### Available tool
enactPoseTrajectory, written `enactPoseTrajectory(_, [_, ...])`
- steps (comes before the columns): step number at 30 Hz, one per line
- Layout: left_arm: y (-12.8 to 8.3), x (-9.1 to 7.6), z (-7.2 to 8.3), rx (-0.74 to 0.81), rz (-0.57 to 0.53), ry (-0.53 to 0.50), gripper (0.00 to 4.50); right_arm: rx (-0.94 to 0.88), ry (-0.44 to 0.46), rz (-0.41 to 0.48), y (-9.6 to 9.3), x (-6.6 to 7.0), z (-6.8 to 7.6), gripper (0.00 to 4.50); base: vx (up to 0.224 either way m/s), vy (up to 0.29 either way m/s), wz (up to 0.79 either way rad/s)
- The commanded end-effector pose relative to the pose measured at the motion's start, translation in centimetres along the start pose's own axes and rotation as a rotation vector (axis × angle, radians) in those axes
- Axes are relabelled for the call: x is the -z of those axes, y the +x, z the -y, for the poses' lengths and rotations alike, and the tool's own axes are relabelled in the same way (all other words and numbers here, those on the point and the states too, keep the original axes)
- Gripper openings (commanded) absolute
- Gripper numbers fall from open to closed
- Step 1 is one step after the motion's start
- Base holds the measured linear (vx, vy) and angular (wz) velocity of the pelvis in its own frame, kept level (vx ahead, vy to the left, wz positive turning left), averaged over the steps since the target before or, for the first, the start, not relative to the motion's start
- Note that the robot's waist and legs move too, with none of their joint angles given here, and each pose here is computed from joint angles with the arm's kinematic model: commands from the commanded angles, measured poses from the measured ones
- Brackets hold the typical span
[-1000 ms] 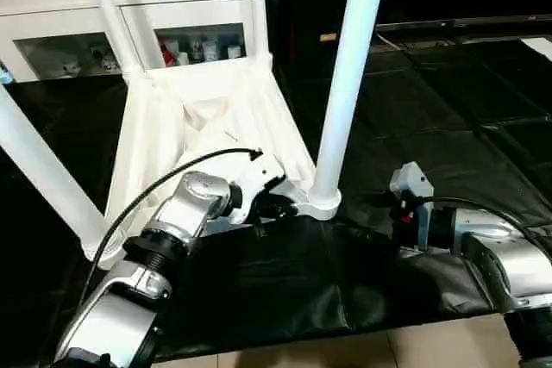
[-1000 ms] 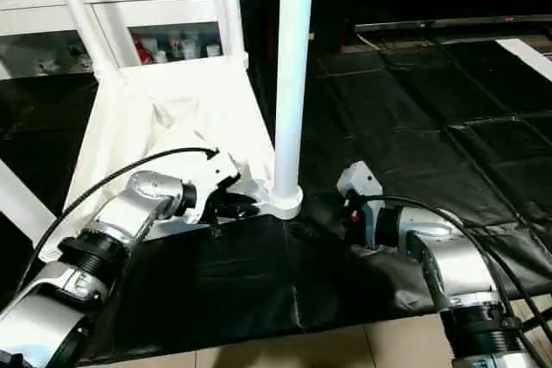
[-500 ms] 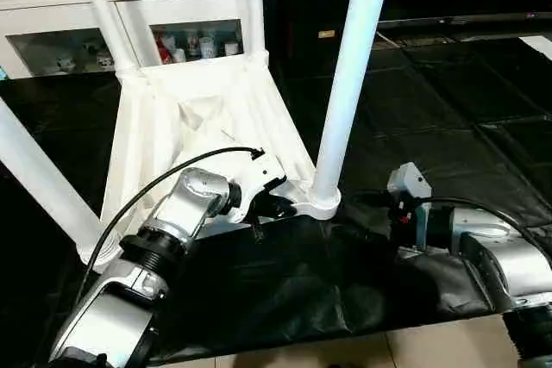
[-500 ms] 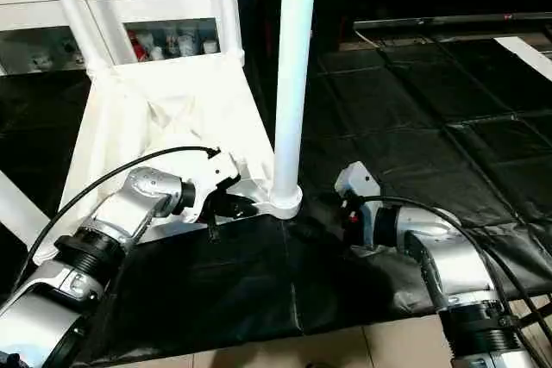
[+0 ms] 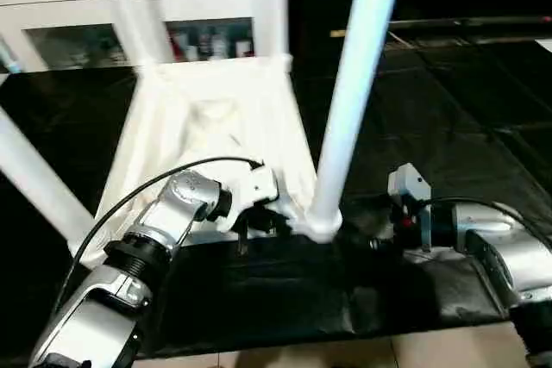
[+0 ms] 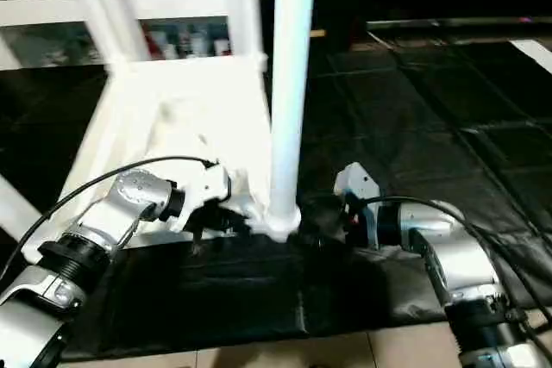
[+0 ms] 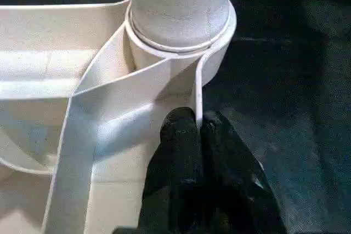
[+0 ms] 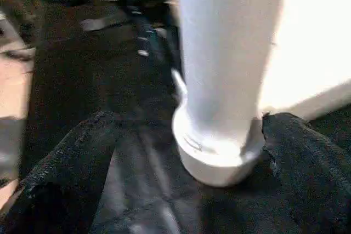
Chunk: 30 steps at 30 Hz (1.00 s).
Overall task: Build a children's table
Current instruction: Rotate leg to tighten
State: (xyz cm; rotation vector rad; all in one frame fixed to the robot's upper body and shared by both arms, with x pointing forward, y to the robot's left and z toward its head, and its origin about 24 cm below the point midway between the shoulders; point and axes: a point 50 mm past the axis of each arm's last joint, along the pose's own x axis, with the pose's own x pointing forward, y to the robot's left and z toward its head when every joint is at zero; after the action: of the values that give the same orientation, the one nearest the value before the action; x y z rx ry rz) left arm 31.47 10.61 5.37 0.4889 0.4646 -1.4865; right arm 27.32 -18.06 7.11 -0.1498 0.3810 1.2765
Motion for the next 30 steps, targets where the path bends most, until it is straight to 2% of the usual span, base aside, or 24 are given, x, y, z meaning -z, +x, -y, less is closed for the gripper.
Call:
enactPoseTrajectory(1, [0.8, -0.5, 0.9, 0.111, -0.018, 0.072, 0.01, -0.052, -0.045, 0.002, 0.1, -0.5, 0.0, 4.50, 0.000, 0.000, 0.00])
enactPoseTrajectory(4, [0.8, -0.6, 1.2, 0.139, -0.020, 0.094, 0.01, -0.075, -0.051, 0.000, 0.2, -0.4, 0.2, 4.50, 0.000, 0.000, 0.00])
enactPoseTrajectory(6, [0.9, -0.5, 1.4, 0.159, -0.023, 0.110, 0.00, -0.094, -0.048, 0.004, 0.5, -0.5, 0.4, 4.19, 0.000, 0.000, 0.00])
enactPoseTrajectory(13, [1.0, -0.5, 2.2, 0.220, -0.029, 0.144, 0.00, -0.176, -0.069, 0.014, 1.3, -1.2, 0.9, 3.63, 0.000, 0.000, 0.00])
enactPoseTrajectory(14, [1.0, -0.5, 2.3, 0.229, -0.031, 0.150, 0.00, -0.193, -0.073, 0.017, 1.5, -1.4, 0.9, 3.41, 0.000, 0.000, 0.00])
enactPoseTrajectory(18, [1.0, -0.6, 2.4, 0.233, -0.030, 0.155, 0.00, -0.232, -0.070, 0.020, 1.8, -1.5, 0.9, 3.20, 0.000, 0.000, 0.00])
enactPoseTrajectory(20, [1.1, -0.6, 2.5, 0.233, -0.029, 0.156, 0.00, -0.243, -0.066, 0.020, 2.0, -1.5, 0.9, 2.93, 0.000, 0.000, 0.00])
enactPoseTrajectory(23, [1.1, -0.6, 2.5, 0.234, -0.031, 0.156, 0.00, -0.269, -0.052, 0.018, 2.1, -1.4, 0.9, 2.81, 0.000, 0.000, 0.00])
enactPoseTrajectory(30, [1.0, -0.6, 2.5, 0.229, -0.032, 0.153, 0.00, -0.302, -0.040, 0.020, 2.3, -1.4, 1.0, 2.18, 0.000, 0.000, 0.00])
